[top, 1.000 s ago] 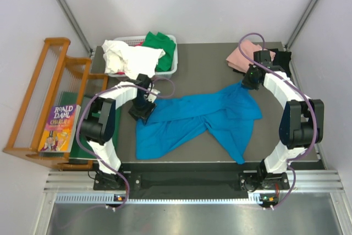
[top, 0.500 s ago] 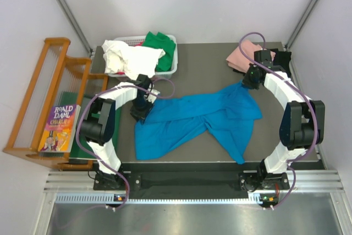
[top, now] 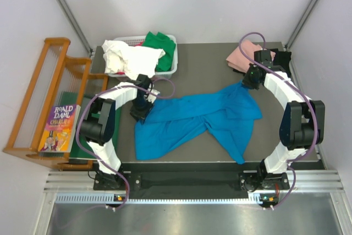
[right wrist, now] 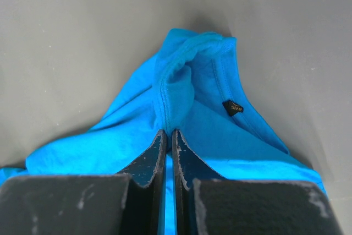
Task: Fold and stack the t-shirts
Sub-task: Flatten the tshirt out
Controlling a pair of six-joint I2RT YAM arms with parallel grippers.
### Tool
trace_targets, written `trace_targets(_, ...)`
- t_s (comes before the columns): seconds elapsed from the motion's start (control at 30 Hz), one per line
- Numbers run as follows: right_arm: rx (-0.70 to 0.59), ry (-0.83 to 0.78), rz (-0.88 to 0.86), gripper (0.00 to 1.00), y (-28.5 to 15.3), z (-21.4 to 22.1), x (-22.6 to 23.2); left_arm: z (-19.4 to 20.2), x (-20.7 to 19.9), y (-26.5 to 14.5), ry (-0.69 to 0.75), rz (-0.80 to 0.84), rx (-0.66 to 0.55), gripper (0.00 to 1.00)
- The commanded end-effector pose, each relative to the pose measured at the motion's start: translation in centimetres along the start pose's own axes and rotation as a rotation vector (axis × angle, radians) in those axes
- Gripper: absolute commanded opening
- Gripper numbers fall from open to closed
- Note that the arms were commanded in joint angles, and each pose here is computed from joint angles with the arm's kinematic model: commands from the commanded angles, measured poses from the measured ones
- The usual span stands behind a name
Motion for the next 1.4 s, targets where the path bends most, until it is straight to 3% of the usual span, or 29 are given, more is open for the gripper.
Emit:
trace_targets(0.0, -0.085, -0.006, -0.046, 0.00, -2.0, -2.3, 1.0, 0.1, 1.8, 0.2, 0.021, -0.082, -0.004, 0.37)
trace_targets(0.2, -0.082, -0.008, -0.045, 0.00, -1.9, -2.2, 0.9, -0.7, 2.7, -0.2, 0.009, -0.137, -0.027, 0.53)
trace_targets(0.37, -0.082, -0.008, -0.042, 0.00, -1.9, -2.1, 0.8, -0.9, 2.6, -0.2, 0.008, -0.126, -0.025, 0.45)
trace_targets(0.67, -0.065, -0.005, -0.067, 0.00, -1.7, -1.8, 1.3, -1.8, 2.9, -1.3, -0.001, -0.139, -0.047, 0.43)
trace_targets(0.87, -0.067, -0.007, -0.065, 0.00, -1.8, -1.8, 1.1, -2.0, 3.2, -1.8, 0.002, -0.165, -0.055, 0.60)
trace_targets(0.97, -0.066, -0.008, -0.066, 0.00, -1.8, -1.7, 1.2, -2.0, 3.2, -1.9, 0.000, -0.160, -0.061, 0.63)
trace_targets(1.37, -0.062, -0.006, -0.069, 0.00, -1.7, -1.6, 1.2, -2.0, 2.1, -1.5, 0.015, -0.140, -0.052, 0.41)
Point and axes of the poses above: each gripper's point midway between its finger pads, its own y axis out along the fingers, its own x axis along the line the jaws close on, z = x × y, the point moved 2 cm from there along -y, back along the fingers
